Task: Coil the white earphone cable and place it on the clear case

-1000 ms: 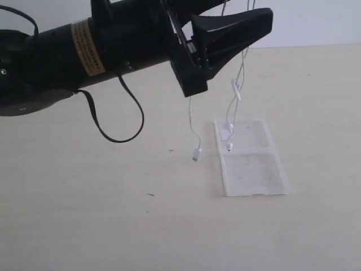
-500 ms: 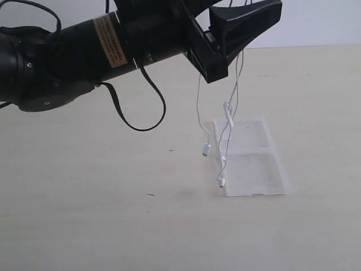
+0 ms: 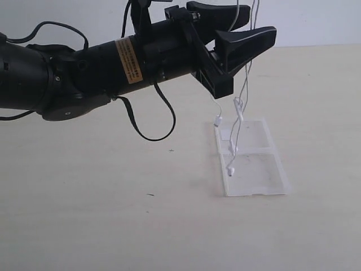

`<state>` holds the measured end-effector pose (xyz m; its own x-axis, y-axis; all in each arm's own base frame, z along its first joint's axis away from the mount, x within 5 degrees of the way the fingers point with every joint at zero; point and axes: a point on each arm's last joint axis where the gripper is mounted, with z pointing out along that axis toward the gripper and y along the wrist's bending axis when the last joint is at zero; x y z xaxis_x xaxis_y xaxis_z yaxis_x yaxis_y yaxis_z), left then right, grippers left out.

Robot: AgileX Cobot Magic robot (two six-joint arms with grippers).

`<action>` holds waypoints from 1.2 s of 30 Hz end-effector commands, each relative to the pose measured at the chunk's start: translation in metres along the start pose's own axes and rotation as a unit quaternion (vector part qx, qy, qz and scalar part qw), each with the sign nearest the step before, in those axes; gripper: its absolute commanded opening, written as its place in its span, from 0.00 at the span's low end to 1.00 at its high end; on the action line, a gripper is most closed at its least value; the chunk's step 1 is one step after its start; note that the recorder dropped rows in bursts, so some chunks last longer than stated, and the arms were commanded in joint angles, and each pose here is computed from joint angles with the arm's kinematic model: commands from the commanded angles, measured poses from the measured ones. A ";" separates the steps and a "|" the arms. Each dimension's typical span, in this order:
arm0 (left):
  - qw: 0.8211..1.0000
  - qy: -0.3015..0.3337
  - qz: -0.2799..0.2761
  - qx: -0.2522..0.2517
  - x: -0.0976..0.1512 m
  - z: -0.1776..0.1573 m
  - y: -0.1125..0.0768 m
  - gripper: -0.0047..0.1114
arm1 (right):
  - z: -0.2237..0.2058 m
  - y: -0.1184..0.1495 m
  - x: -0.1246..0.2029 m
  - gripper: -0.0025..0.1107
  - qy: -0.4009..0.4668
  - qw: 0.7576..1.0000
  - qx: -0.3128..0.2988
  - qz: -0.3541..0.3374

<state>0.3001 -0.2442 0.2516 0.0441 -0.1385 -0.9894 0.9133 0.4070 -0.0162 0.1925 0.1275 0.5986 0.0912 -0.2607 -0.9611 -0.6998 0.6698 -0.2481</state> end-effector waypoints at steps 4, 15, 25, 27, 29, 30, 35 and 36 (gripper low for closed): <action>1.000 -0.012 -0.015 0.004 -0.003 0.002 -0.002 0.34 | 0.000 0.000 -0.001 0.02 -0.005 1.000 0.002 0.001; 1.000 -0.013 -0.015 0.004 -0.004 0.002 -0.002 0.34 | 0.000 0.000 -0.001 0.02 -0.005 1.000 0.002 0.001; 1.000 -0.011 -0.013 0.006 -0.003 0.002 -0.003 0.34 | 0.000 0.000 -0.001 0.02 -0.004 1.000 0.001 0.001; 1.000 -0.011 -0.013 0.006 -0.003 0.002 -0.003 0.33 | 0.000 0.000 -0.001 0.02 -0.004 1.000 0.001 0.001; 1.000 -0.012 -0.016 0.005 -0.003 0.002 -0.002 0.32 | 0.000 0.000 -0.001 0.02 -0.004 1.000 0.001 0.001; 1.000 -0.012 -0.019 0.005 -0.003 0.002 -0.002 0.31 | 0.000 0.000 -0.001 0.02 -0.004 1.000 0.001 0.001; 0.999 -0.011 -0.047 0.004 -0.003 0.002 -0.002 0.13 | 0.000 -0.001 -0.001 0.02 -0.002 1.000 0.003 -0.001; 0.998 -0.005 -0.055 0.002 -0.002 0.002 -0.002 0.08 | 0.000 -0.001 -0.001 0.02 -0.002 1.000 0.003 -0.001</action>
<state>0.3001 -0.2442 0.2516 -0.0154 -0.1648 -0.9862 0.9142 0.3971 -0.0807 0.1924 0.1275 0.5985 0.0901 -0.2617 -0.9609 -0.7004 0.6693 -0.2480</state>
